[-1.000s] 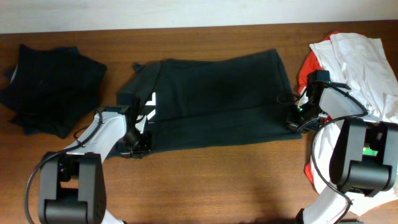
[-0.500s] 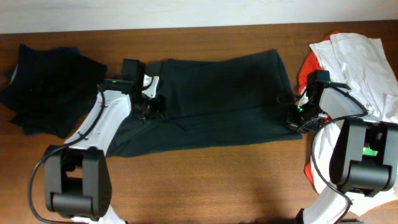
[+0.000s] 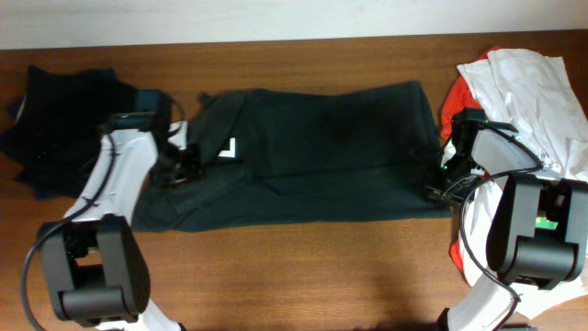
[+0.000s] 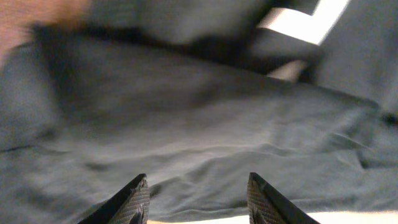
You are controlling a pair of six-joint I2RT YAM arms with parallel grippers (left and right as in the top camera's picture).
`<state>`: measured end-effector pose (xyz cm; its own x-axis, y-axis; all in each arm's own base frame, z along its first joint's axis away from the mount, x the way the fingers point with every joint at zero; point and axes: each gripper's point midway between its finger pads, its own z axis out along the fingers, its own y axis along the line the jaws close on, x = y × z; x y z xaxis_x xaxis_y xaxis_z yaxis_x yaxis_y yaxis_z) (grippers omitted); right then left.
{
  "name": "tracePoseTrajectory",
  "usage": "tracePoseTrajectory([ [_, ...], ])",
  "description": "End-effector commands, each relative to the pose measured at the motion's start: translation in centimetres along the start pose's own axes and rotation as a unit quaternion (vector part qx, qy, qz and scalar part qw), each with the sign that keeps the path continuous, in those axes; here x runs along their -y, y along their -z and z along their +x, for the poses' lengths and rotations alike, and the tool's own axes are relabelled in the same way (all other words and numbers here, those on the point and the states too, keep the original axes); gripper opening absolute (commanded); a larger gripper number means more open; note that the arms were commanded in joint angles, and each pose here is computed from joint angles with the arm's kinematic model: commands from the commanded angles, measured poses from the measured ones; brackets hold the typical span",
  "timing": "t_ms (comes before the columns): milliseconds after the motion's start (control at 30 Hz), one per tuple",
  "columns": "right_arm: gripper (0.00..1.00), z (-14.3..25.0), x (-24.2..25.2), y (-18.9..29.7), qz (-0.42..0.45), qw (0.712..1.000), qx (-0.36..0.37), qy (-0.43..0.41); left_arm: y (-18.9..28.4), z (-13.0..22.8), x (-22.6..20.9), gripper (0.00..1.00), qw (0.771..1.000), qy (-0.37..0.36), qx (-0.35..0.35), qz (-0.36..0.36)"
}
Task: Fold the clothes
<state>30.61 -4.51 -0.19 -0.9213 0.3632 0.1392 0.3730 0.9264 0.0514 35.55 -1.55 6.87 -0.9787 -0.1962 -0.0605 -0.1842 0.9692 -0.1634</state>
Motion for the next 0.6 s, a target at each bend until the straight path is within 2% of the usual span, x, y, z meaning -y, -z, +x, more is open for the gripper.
tracePoseTrajectory([
  [0,0.24,3.3,2.1,-2.4,0.046,0.996,-0.075,-0.013,-1.5,1.8,-2.9,0.50,0.998,0.067,-0.017,-0.002],
  [267,0.24,5.0,2.4,-2.1,0.052,0.993,-0.110,-0.015,-7.3,7.5,-7.1,0.50,0.987,0.147,-0.056,-0.012],
  [433,0.24,6.0,2.5,-1.8,0.054,0.990,-0.132,-0.016,-6.6,10.2,-10.3,0.50,0.971,0.219,-0.093,-0.010],
  [567,0.24,6.1,1.6,-1.6,0.030,0.990,-0.135,-0.019,-4.2,9.1,-9.5,0.50,0.976,0.211,-0.049,0.003],
])
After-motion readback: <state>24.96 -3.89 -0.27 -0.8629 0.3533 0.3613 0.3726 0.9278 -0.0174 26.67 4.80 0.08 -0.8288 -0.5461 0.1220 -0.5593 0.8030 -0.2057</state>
